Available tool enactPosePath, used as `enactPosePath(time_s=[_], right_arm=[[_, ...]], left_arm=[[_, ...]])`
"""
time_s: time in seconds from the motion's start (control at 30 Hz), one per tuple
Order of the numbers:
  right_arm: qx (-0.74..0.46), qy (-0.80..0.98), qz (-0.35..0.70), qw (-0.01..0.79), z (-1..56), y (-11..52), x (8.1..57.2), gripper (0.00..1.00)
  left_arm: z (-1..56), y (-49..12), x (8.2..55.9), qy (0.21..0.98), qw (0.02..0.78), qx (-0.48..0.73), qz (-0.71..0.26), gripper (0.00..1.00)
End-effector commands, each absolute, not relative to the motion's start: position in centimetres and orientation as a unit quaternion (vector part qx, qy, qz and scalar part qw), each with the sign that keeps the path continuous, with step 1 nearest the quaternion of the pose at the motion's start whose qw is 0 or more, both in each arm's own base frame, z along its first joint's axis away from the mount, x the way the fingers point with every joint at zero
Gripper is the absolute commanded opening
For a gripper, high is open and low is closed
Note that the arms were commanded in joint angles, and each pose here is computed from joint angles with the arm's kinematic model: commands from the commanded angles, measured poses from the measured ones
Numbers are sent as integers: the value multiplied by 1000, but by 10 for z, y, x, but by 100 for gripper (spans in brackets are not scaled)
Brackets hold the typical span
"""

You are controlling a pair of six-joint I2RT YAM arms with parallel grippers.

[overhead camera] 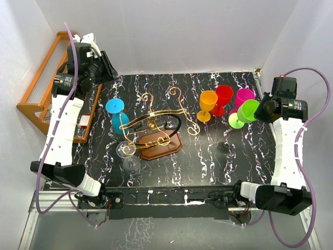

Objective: Take the wine glass off the wine glass rack

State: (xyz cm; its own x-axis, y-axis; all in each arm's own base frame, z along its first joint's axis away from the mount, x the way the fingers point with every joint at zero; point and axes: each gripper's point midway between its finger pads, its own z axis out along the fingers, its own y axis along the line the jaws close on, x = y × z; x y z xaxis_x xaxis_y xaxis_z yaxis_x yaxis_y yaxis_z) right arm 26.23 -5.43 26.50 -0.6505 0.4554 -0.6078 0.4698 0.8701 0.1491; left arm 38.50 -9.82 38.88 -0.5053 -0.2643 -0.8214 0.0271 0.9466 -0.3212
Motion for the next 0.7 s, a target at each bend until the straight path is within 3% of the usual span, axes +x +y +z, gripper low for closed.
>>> enactPosePath(time_s=[0.0, 0.4, 0.67], right_arm=[[250, 899, -18, 359, 263, -62, 282, 8], [220, 912, 49, 342, 214, -45, 326, 8], [168, 936, 33, 308, 186, -13, 350, 7]], left_arm=[[403, -98, 385, 837, 503, -83, -198, 30], [367, -62, 379, 841, 466, -153, -227, 31], [350, -42, 364, 836, 452, -196, -242, 35]])
